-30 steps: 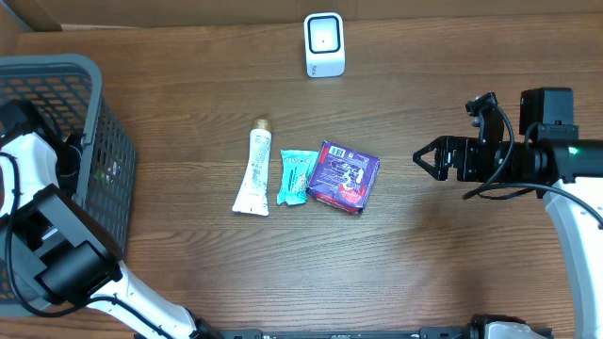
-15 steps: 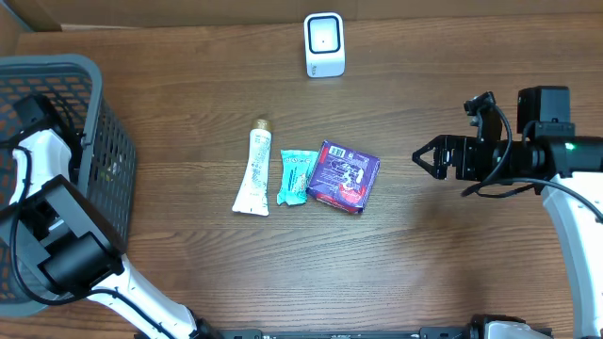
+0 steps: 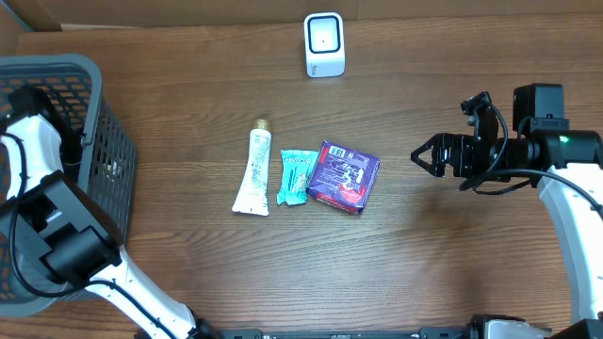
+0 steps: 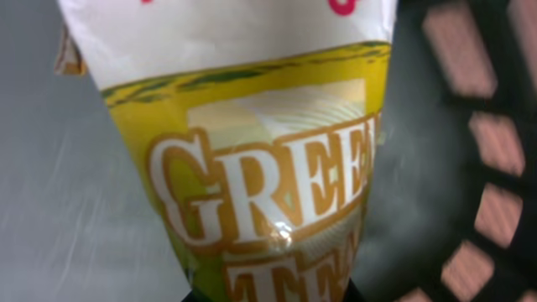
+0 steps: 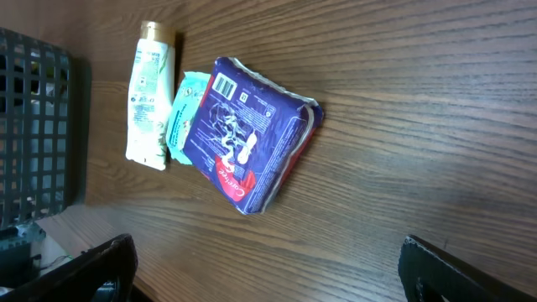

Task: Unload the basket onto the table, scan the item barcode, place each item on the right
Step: 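Grasp the Pokka Green Tea pack with left gripper and lift it, then set the green tea pack on the table between tube and wipes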

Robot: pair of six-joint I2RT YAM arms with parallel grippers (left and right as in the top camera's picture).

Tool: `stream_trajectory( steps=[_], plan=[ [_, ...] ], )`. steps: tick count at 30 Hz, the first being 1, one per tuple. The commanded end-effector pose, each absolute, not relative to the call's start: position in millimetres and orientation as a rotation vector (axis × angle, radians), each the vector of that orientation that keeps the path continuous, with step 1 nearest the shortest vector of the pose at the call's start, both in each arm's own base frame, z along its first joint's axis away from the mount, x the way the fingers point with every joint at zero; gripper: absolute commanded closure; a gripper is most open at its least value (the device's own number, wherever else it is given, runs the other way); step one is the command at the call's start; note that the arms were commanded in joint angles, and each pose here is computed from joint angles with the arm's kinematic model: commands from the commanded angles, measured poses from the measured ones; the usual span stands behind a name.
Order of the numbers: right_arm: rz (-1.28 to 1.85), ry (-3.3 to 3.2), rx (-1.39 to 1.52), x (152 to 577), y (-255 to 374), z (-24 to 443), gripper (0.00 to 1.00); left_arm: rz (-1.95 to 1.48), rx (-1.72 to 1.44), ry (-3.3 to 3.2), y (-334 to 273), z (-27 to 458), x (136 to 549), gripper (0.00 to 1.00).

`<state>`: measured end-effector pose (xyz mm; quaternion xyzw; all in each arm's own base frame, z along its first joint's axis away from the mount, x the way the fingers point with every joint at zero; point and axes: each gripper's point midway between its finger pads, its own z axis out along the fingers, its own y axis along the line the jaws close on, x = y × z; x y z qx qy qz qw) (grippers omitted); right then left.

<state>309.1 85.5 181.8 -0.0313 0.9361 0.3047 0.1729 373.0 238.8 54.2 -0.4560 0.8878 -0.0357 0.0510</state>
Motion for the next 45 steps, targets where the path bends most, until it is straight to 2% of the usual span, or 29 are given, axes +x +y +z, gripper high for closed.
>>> stream_trajectory(
  steps=[1, 7, 13, 17, 23, 28, 32, 39, 45],
  plan=[
    [0.860, 2.627, -0.109, 314.4, 87.6, 191.0, 0.00, -0.107, -1.303, 2.639, 248.2, 102.3, 395.8, 0.96],
    [0.859, 2.626, -0.109, 314.6, 87.6, 191.2, 0.00, -0.066, -1.190, 2.576, 251.0, 193.6, 398.6, 0.96],
    [0.859, 2.626, -0.109, 314.5, 87.6, 191.1, 0.00, 0.044, -1.103, 2.413, 244.5, 297.1, 377.8, 0.96],
    [0.857, 2.621, -0.112, 315.7, 87.5, 191.6, 0.00, 0.034, -0.973, 2.343, 211.3, 351.9, 362.7, 0.96],
    [0.867, 2.608, -0.118, 317.3, 88.8, 193.3, 0.00, -0.002, -0.696, 2.373, 135.4, 387.0, 358.3, 0.96],
    [0.867, 2.606, -0.119, 317.6, 88.9, 193.4, 0.00, -0.063, -0.339, 2.473, 43.2, 382.6, 377.8, 0.96],
    [0.867, 2.607, -0.119, 317.4, 88.9, 193.4, 0.00, 0.047, -0.167, 2.559, -9.0, 358.2, 390.6, 0.96],
    [0.867, 2.608, -0.119, 317.3, 88.8, 193.3, 0.00, 0.430, -0.078, 2.710, -65.0, 278.5, 405.3, 0.96],
    [0.865, 2.607, -0.119, 317.7, 88.7, 193.4, 0.00, 0.752, 0.044, 2.839, -96.2, 188.8, 402.6, 0.96]
  ],
)
